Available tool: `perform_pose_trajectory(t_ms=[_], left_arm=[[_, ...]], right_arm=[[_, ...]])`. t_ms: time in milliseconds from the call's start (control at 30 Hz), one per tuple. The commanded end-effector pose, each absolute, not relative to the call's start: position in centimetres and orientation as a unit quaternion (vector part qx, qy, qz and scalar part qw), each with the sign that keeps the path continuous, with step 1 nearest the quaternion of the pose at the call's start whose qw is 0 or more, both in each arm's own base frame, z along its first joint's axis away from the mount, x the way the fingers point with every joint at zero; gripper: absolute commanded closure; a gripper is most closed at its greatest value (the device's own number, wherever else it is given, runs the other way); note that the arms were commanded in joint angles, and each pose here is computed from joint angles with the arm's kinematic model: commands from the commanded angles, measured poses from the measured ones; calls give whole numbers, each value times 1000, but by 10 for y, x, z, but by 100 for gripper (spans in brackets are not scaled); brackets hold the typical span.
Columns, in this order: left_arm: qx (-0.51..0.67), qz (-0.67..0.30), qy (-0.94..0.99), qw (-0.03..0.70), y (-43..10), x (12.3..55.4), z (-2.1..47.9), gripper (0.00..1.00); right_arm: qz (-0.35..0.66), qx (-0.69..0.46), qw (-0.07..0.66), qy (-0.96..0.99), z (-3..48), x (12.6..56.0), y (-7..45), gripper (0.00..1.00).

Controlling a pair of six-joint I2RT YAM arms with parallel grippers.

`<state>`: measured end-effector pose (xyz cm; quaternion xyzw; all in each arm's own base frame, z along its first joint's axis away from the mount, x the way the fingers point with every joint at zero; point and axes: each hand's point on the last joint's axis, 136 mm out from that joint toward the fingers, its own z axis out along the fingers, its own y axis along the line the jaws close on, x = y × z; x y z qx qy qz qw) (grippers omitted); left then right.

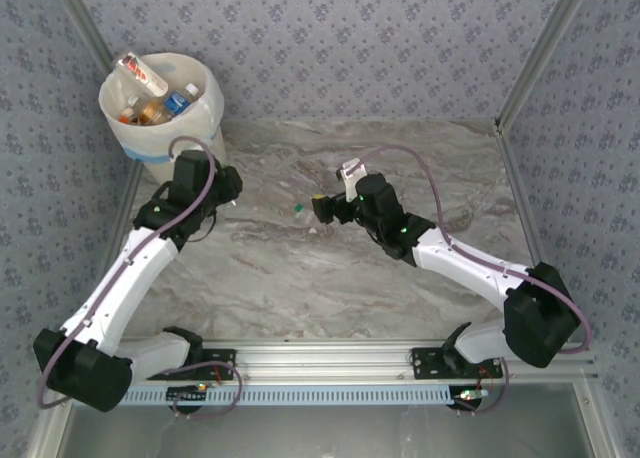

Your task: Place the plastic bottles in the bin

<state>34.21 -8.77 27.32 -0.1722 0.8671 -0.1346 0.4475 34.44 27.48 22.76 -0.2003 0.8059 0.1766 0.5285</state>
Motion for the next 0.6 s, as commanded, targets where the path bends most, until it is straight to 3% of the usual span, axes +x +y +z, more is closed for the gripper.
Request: perform_pose_trajectory(t_ms=[0, 367, 567], left_arm=[[-158, -151, 851, 477, -80, 345, 313, 100], [-169, -92, 796, 574, -19, 382, 413, 100], [-237, -64, 775, 583, 38, 413, 425, 100]], right_arm=[[187, -182, 555, 790, 251, 349, 280, 1], [178, -158, 564, 790, 258, 351, 277, 1], [166, -159, 566, 792, 259, 346, 277, 1]])
